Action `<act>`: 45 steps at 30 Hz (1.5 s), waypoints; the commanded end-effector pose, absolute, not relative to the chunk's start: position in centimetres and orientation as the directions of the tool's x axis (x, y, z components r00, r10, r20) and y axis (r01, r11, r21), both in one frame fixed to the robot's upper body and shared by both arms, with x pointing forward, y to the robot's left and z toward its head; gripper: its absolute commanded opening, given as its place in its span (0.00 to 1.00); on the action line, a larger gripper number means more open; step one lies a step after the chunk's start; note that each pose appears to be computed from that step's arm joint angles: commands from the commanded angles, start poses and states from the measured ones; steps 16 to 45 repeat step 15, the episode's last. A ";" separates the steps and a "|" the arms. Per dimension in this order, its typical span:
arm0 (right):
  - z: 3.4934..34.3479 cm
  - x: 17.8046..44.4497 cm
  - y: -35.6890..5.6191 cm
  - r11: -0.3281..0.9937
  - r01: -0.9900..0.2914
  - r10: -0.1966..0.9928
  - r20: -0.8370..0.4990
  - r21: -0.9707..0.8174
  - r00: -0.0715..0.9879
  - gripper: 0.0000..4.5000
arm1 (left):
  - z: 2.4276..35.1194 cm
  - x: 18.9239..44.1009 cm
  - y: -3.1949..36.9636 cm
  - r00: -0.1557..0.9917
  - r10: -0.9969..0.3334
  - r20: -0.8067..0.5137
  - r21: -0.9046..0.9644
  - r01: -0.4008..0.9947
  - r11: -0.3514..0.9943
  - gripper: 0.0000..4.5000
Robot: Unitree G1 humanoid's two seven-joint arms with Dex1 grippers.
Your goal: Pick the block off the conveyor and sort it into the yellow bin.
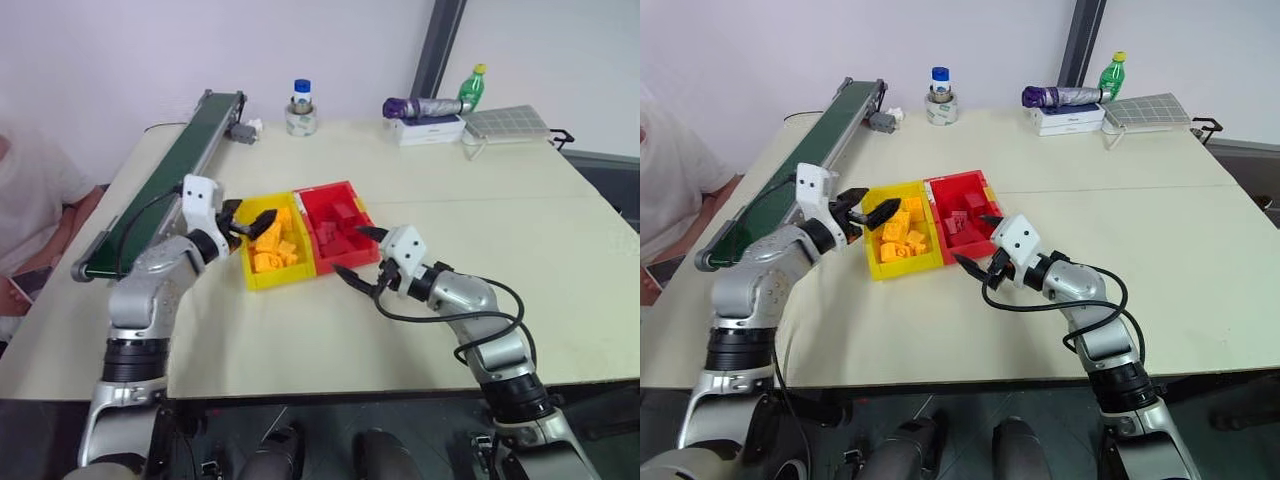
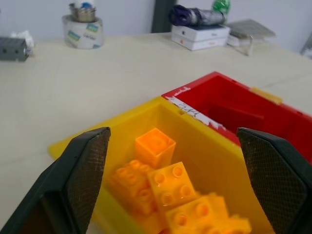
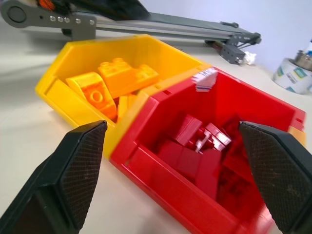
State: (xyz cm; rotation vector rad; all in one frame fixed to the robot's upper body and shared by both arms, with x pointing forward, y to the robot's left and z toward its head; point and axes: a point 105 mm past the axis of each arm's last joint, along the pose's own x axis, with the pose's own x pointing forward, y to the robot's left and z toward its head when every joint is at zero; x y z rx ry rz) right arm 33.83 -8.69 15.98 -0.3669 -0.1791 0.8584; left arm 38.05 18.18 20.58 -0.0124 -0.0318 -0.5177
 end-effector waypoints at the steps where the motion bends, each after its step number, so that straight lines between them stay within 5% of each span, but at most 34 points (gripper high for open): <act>1: 17.6 33.5 -8.4 0.590 -0.690 0.774 0.054 -0.419 0.630 1.00 | 23.2 37.3 20.8 0.865 -0.489 0.112 -0.030 0.495 0.868 0.99; 6: 17.6 33.5 -8.4 0.578 -0.697 0.783 0.046 -0.424 0.621 1.00 | 24.5 33.9 21.7 0.786 -0.608 0.112 0.089 0.601 0.794 0.99; 15: 17.7 33.6 -8.4 0.569 -0.701 0.789 0.043 -0.430 0.613 1.00 | 22.2 32.6 25.0 0.834 -0.551 0.038 0.186 0.536 0.823 0.99; 45: 17.7 33.6 -8.4 0.569 -0.701 0.789 0.043 -0.430 0.613 1.00 | 22.2 32.6 25.0 0.834 -0.551 0.038 0.186 0.536 0.823 0.99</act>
